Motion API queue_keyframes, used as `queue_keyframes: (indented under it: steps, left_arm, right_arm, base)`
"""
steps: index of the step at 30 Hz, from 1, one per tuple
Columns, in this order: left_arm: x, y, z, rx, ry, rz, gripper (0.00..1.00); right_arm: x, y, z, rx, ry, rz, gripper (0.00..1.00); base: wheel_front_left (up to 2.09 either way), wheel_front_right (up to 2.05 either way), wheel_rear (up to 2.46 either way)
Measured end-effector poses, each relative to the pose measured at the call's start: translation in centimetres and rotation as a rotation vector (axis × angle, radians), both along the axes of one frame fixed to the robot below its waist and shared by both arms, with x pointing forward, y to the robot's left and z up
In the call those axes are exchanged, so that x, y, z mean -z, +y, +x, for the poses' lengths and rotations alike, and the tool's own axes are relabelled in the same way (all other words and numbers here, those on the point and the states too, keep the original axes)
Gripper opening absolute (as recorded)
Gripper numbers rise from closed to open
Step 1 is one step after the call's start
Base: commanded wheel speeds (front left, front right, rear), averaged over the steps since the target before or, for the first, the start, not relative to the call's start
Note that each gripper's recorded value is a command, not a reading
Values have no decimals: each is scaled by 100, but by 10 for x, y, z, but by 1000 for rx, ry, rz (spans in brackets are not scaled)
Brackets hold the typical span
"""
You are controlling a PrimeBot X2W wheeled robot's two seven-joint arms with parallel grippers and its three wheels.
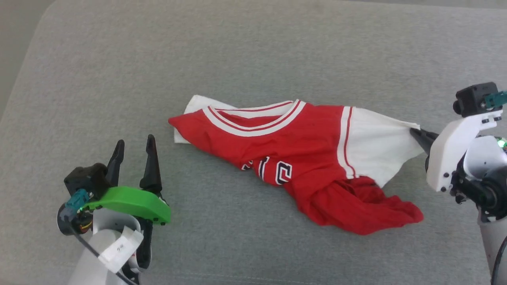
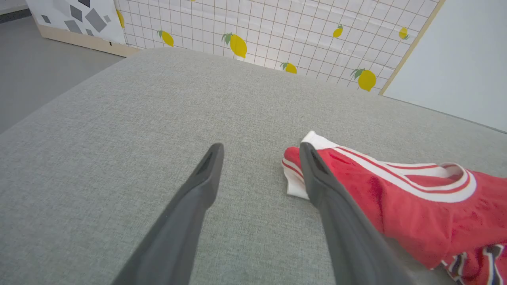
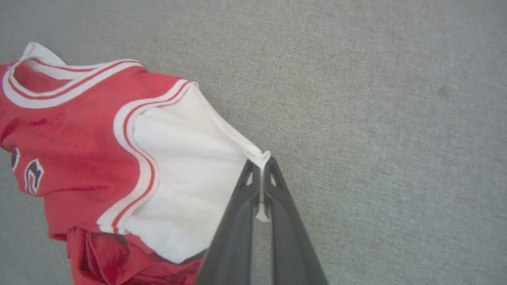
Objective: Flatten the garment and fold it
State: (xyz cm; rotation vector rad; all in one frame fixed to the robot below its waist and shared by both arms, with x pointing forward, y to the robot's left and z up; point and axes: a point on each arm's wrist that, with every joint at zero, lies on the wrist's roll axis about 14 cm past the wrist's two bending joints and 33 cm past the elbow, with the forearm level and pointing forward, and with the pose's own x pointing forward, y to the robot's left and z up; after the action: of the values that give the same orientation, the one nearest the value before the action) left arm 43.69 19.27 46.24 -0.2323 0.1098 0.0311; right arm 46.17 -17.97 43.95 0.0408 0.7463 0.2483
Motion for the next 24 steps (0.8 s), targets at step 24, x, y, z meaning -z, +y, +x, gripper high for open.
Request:
queue_keyframes:
  steps: [24]
  left_arm:
    - [76, -50, 97, 375, 880, 391, 100]
  right_arm:
    - [29, -8, -3, 5, 61, -16, 0]
  base:
    - [0, 0, 0]
